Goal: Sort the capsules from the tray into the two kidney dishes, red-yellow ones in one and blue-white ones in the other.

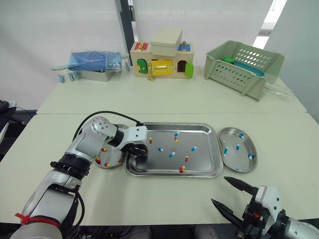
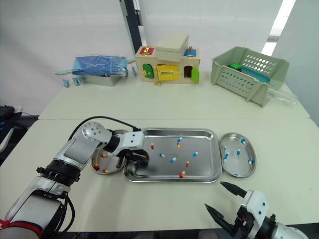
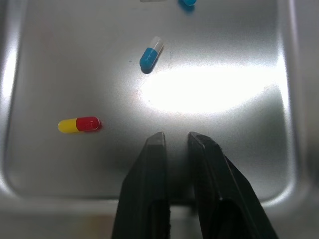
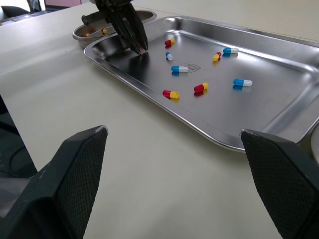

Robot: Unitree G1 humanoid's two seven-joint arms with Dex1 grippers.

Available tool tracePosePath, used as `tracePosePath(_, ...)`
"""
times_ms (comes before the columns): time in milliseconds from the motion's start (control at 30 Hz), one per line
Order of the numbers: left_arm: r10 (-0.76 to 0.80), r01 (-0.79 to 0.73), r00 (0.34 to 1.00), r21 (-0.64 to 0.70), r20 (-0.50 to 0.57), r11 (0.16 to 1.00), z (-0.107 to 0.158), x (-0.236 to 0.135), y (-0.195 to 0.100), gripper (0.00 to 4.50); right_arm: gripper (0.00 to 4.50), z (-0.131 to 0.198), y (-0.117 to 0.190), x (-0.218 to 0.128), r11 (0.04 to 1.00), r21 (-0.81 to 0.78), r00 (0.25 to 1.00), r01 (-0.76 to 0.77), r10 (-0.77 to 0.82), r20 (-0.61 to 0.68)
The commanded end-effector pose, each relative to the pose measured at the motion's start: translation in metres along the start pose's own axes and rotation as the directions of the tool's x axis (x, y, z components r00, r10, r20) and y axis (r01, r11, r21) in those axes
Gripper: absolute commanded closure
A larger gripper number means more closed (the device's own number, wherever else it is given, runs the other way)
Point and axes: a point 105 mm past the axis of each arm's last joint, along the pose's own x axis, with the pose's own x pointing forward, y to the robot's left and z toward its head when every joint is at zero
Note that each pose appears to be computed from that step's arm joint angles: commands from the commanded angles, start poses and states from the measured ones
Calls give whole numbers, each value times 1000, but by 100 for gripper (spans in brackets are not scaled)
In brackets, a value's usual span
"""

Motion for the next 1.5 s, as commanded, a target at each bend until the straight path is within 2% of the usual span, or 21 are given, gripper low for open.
tracePosePath(33, 12, -11, 1000, 12, -15, 1000, 0, -1, -1, 395, 0, 10, 4, 2, 1000, -29, 999, -12, 13, 29)
tracePosePath(300, 34, -34, 999, 5, 9, 999, 6, -7, 3, 395, 0, 11, 3, 2, 999, -32, 1000, -15, 16, 24)
tracePosePath(533, 107, -103, 991, -54, 84, 993, 19, -29, 13, 395, 0, 10, 3, 2, 999, -32, 1000, -15, 15, 23)
tracePosePath(633, 187, -173, 975, -118, 119, 978, 19, -46, 28, 336, 0, 10, 2, 1, 999, -32, 1000, -13, 14, 23)
tracePosePath(767, 269, -251, 957, -157, 107, 955, 13, -61, 46, 216, 0, 10, 3, 1, 999, -29, 1000, -14, 14, 22)
tracePosePath(967, 241, -224, 964, -137, 117, 965, 15, -56, 45, 23, 0, 9, 4, 1, 1000, -27, 1000, -15, 16, 23)
tracePosePath(1000, 227, -214, 967, -121, 113, 969, 14, -52, 42, 3, 0, 10, 5, 1, 1000, -27, 1000, -15, 16, 24)
tracePosePath(1067, 217, -205, 971, -116, 103, 972, 10, -43, 39, 3, 0, 10, 5, 1, 1000, -26, 1000, -13, 14, 24)
tracePosePath(1167, 268, -249, 960, -193, 83, 949, 6, -28, 44, 3, 0, 10, 6, 1, 1000, -25, 1000, -8, 8, 24)
tracePosePath(1333, 358, -294, 922, -335, 146, 895, 27, -15, 38, 3, 0, 11, 9, 1, 1000, -19, 1000, 9, -8, 27)
tracePosePath(1500, 550, -413, 827, -541, 113, 732, 43, -18, 34, 3, 0, 13, 10, -2, 1000, -9, 999, 29, -29, 26)
